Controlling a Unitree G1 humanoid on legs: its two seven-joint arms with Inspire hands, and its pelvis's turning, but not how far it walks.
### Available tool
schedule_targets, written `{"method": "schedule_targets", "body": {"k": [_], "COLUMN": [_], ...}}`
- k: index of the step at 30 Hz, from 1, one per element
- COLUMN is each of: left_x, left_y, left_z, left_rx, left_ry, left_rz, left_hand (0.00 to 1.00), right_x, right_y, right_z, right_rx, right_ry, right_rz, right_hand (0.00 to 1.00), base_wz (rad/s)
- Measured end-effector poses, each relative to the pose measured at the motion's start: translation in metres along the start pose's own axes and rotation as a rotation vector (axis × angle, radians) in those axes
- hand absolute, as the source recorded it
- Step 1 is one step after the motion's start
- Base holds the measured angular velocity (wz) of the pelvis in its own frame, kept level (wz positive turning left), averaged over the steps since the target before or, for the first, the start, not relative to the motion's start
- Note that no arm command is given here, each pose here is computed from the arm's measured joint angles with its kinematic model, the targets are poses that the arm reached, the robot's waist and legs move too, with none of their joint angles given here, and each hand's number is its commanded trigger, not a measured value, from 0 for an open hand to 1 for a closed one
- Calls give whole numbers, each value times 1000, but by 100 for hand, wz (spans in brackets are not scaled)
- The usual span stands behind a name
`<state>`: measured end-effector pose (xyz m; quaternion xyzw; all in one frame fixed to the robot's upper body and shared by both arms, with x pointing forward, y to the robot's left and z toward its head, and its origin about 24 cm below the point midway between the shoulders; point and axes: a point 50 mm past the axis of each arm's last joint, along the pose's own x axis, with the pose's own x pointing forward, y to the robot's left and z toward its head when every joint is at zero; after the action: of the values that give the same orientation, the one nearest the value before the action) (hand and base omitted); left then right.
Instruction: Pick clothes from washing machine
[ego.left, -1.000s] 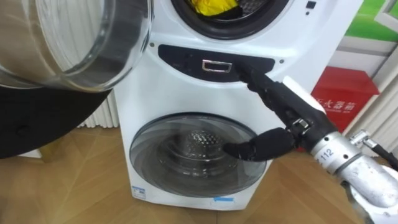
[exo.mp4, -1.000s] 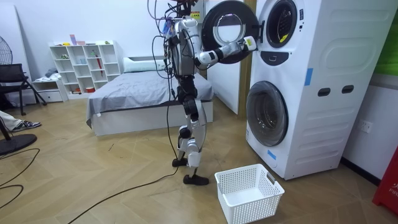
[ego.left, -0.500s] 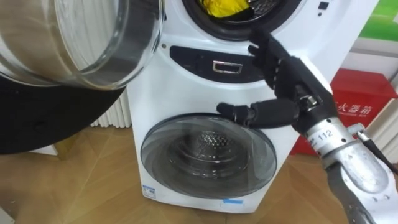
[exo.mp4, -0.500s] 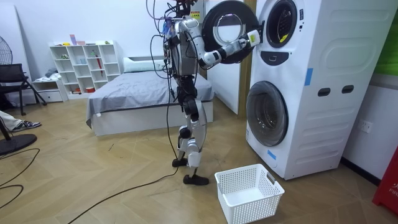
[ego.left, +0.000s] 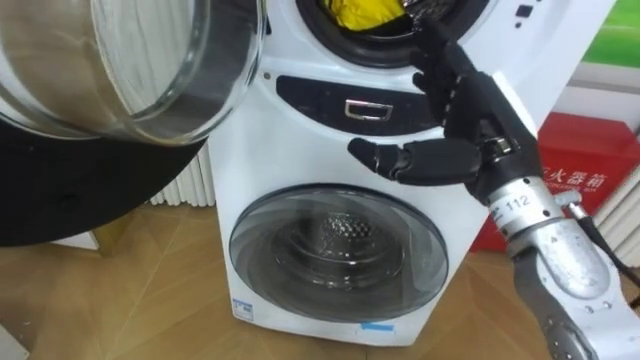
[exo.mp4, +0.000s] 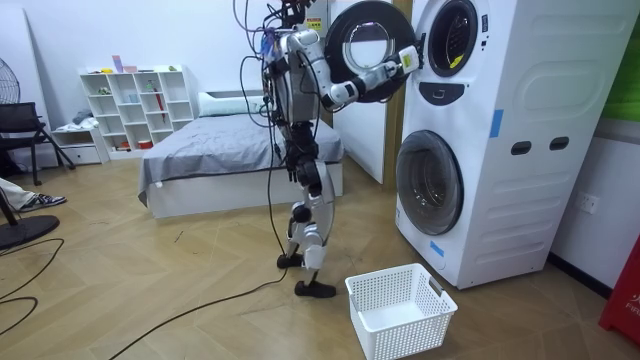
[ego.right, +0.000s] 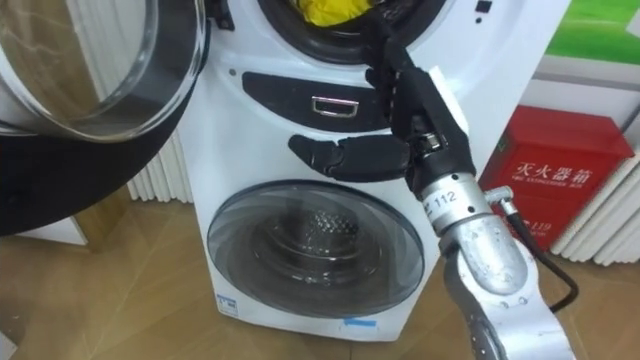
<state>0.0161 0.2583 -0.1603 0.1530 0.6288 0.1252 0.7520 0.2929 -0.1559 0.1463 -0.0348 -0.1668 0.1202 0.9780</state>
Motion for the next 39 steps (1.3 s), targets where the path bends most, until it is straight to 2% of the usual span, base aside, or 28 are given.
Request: {"method": "schedule_targets", "body": {"k": [7, 14, 20, 23, 26, 30, 34, 36, 39], "left_x": [-2, -3, -1, 1, 2, 6, 5, 5, 5], "left_y": [-3, 2, 4, 4, 7, 14, 21, 19, 15], "left_z": [-10, -20, -10, 3, 12, 45, 74, 74, 49], "left_rx": [-2, 1, -22, -28, -23, -32, -18, -9, 6], "left_ry": [25, 49, 26, -4, -23, -104, -206, -211, -141], "left_rz": [-11, 3, 1, 2, 10, 31, 54, 57, 49], "left_hand": [0, 0, 0, 0, 0, 0, 0, 0, 0], "right_x": [6, 8, 8, 6, 6, -2, -11, -11, -11], "right_y": [-2, -3, -4, -13, -17, -22, -28, -28, -27], "right_z": [-2, 0, 0, 12, 7, 6, -7, -9, -11], "right_rx": [90, 140, 153, 99, 77, 67, 65, 39, 17], "right_ry": [1, -7, -5, -54, -40, -64, -10, 13, 41], "right_rz": [-21, -20, -42, -60, -95, -117, -147, -125, -115], "right_hand": [0, 0, 0, 0, 0, 0, 0, 0, 0], "base_wz": [-1, -5, 8, 21, 2, -12, -15, -7, 26]}}
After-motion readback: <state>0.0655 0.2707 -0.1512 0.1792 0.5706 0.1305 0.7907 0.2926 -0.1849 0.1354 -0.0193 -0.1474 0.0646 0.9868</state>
